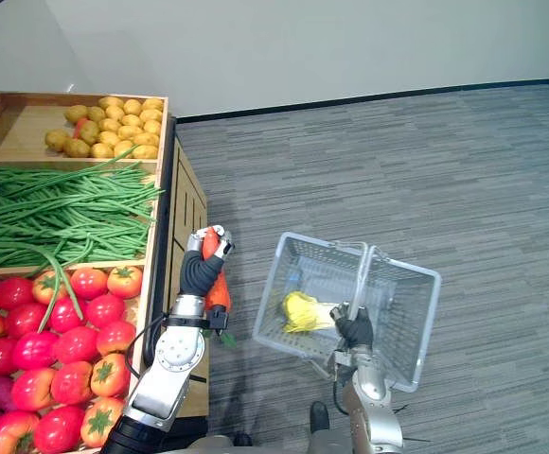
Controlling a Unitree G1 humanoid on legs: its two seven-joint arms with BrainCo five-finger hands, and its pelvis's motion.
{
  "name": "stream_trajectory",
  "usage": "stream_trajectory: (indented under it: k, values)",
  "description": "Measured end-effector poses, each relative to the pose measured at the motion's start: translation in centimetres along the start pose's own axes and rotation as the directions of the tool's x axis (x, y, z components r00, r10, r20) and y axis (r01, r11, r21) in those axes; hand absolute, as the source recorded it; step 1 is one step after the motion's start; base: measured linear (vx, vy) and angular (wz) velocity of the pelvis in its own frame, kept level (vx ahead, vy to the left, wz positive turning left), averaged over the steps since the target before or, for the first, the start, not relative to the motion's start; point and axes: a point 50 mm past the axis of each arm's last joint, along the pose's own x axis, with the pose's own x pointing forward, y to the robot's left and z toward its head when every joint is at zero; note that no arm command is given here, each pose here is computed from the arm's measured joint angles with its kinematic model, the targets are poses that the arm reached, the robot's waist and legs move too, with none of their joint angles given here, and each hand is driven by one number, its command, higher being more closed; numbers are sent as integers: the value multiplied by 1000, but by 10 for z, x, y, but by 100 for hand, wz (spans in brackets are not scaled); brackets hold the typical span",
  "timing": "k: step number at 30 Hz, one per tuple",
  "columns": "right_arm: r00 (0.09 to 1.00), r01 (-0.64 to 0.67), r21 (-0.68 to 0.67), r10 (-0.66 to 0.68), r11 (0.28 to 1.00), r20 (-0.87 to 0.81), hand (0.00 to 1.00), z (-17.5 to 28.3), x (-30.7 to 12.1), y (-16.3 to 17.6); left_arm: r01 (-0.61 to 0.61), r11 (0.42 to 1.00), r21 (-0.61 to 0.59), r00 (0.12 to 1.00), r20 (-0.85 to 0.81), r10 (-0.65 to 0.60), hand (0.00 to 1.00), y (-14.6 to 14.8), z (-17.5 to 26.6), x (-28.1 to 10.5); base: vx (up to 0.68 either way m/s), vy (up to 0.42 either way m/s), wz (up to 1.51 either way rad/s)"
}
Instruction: Pick vegetable in the basket
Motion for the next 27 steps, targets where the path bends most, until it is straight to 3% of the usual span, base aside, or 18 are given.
stream_trajectory:
  k: [10, 15, 16, 27]
  values:
    - [982, -164, 190, 178, 968, -59, 100, -13, -13, 34, 206, 974, 92, 954, -240, -179, 100, -28, -50, -12, 1, 12, -8]
    - [949, -263, 287, 301, 921, -93, 100, -21, -27, 47, 259, 953, 157, 928, -313, -200, 100, -29, -67, -12, -2, 4, -1]
    - [938, -285, 305, 330, 909, -106, 100, -23, -30, 51, 276, 947, 165, 920, -330, -211, 0, -29, -71, -14, 0, 0, 0]
    - [846, -417, 417, 512, 808, -146, 100, -32, -46, 77, 375, 885, 275, 888, -380, -259, 0, -34, -84, -12, -7, 3, -2]
